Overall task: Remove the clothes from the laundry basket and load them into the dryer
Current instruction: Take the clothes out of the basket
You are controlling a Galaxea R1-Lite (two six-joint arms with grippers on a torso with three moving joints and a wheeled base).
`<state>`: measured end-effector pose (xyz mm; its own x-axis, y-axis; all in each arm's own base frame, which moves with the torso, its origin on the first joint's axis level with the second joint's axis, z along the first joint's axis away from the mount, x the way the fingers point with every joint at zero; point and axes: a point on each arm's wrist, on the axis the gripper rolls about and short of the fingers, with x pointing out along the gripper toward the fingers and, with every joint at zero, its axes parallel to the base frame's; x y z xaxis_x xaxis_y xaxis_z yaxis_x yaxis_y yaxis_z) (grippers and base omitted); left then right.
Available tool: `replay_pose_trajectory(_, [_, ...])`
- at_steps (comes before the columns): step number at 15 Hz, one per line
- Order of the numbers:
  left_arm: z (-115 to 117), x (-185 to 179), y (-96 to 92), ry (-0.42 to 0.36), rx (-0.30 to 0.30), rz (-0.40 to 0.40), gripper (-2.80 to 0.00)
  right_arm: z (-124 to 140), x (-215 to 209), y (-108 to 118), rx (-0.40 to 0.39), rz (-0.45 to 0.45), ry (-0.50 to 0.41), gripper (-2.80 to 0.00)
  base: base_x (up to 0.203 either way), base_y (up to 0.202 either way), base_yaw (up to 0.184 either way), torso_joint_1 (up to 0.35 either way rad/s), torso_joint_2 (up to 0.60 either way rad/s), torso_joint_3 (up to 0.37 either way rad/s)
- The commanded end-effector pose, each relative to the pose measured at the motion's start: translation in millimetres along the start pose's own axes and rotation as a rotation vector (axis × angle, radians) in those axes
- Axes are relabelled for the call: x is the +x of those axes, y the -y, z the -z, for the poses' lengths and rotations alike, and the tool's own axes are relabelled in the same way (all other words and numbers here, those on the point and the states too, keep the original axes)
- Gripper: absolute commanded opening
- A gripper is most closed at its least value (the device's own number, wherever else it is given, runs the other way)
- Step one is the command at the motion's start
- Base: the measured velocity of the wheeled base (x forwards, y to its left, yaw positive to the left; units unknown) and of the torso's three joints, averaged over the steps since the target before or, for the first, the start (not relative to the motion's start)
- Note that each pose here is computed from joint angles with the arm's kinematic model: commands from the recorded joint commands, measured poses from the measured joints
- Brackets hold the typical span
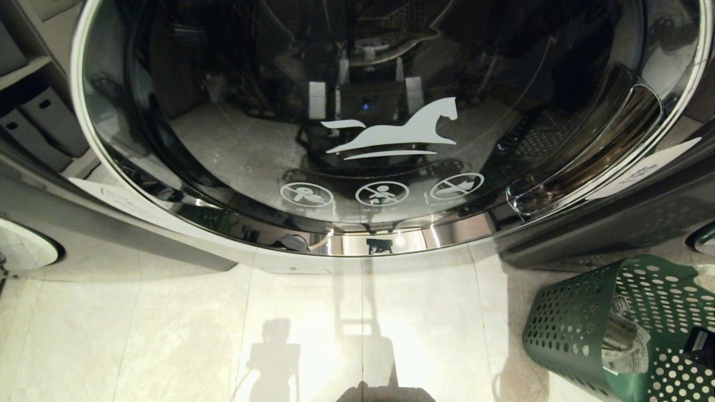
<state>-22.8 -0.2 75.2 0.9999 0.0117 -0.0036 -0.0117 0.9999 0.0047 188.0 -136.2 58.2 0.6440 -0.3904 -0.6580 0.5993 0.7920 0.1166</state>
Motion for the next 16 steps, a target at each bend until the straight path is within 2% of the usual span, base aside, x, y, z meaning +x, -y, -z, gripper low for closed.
replay_pose_trajectory(1, [0.0, 0.0, 0.0, 0.001, 0.0, -0.001, -2.8, 21.4, 7.3, 10.8, 0.037, -0.016, -0.106, -2.8, 0.0, 0.0, 0.0, 0.0, 0.0, 0.0])
replay_pose_trajectory(3, [0.0, 0.0, 0.0, 0.001, 0.0, -0.001, -2.8, 39.9, 10.0, 13.3, 0.044, -0.075, -0.199, -2.8, 0.0, 0.0, 0.0, 0.0, 0.0, 0.0])
replay_pose_trajectory(7, [0.0, 0.0, 0.0, 0.001, 0.0, -0.001, -2.8, 43.0, 18.9, 18.5, 0.065, -0.21, -0.233, -2.8, 0.0, 0.0, 0.0, 0.0, 0.0, 0.0])
replay_pose_trajectory(9, [0.0, 0.0, 0.0, 0.001, 0.0, -0.001, -2.8, 44.6, 32.3, 30.7, 0.085, -0.196, -0.252, 0.0, 0.0, 0.0, 0.0, 0.0, 0.0, 0.0])
replay_pose_trajectory(12, [0.0, 0.0, 0.0, 0.001, 0.0, -0.001, -2.8, 42.3, 62.4, 60.0, 0.148, -0.171, -0.236, 0.0, 0.0, 0.0, 0.0, 0.0, 0.0, 0.0])
replay_pose_trajectory(15, [0.0, 0.0, 0.0, 0.001, 0.0, -0.001, -2.8, 48.0, 88.9, 77.8, 0.179, -0.232, -0.181, 0.0, 0.0, 0.0, 0.0, 0.0, 0.0, 0.0])
replay_pose_trajectory(16, [0.0, 0.0, 0.0, 0.001, 0.0, -0.001, -2.8, 53.1, 96.5, 80.2, 0.184, -0.287, -0.162, 0.0, 0.0, 0.0, 0.0, 0.0, 0.0, 0.0])
